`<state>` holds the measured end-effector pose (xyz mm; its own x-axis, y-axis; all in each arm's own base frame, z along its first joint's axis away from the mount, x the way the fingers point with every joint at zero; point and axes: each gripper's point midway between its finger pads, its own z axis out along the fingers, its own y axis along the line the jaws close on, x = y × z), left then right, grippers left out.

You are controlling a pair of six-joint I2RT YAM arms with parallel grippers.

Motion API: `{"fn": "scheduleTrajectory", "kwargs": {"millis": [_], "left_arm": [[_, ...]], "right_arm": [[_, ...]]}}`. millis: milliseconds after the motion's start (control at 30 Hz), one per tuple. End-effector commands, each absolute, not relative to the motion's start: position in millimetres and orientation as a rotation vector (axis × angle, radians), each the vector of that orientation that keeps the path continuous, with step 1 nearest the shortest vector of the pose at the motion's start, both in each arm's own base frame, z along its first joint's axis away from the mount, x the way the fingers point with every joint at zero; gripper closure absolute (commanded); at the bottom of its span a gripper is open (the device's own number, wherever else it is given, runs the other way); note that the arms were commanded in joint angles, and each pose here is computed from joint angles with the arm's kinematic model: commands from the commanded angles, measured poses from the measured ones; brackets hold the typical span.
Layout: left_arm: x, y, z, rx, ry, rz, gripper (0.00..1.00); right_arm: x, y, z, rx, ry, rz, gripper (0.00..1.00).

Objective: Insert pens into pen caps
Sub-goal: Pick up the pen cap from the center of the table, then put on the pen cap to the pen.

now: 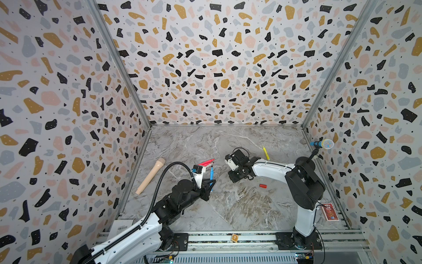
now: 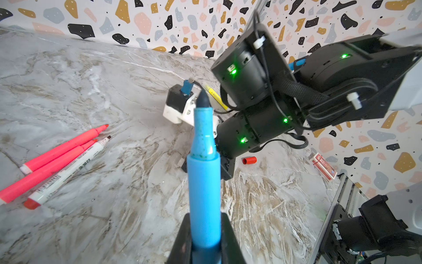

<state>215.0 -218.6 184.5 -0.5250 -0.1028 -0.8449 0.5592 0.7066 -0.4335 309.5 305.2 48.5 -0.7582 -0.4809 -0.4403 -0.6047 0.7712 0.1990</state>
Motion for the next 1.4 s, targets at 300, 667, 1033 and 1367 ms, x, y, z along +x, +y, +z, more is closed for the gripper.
{"fn": "scheduleTrajectory", "kwargs": {"millis": [300, 667, 1033, 1367], "left_arm": [[186, -275, 189, 0.428, 1.859, -1.102, 1.00], [178, -322, 216, 0.456, 1.777, -1.240, 1.00], [180, -321, 236, 0.417, 1.727, -1.266, 1.00], [180, -321, 244, 0.419, 1.710, -1.275, 1.00]], "right_arm": [[262, 283, 293, -0.688, 1.670, 1.395, 0.86], [229, 294, 315, -0.707, 1.482, 1.589, 0.86], [224, 296, 309, -0.674, 1.466, 1.622, 0.86], [225, 305, 304, -0.668, 1.472, 1.645, 0.86]]}}
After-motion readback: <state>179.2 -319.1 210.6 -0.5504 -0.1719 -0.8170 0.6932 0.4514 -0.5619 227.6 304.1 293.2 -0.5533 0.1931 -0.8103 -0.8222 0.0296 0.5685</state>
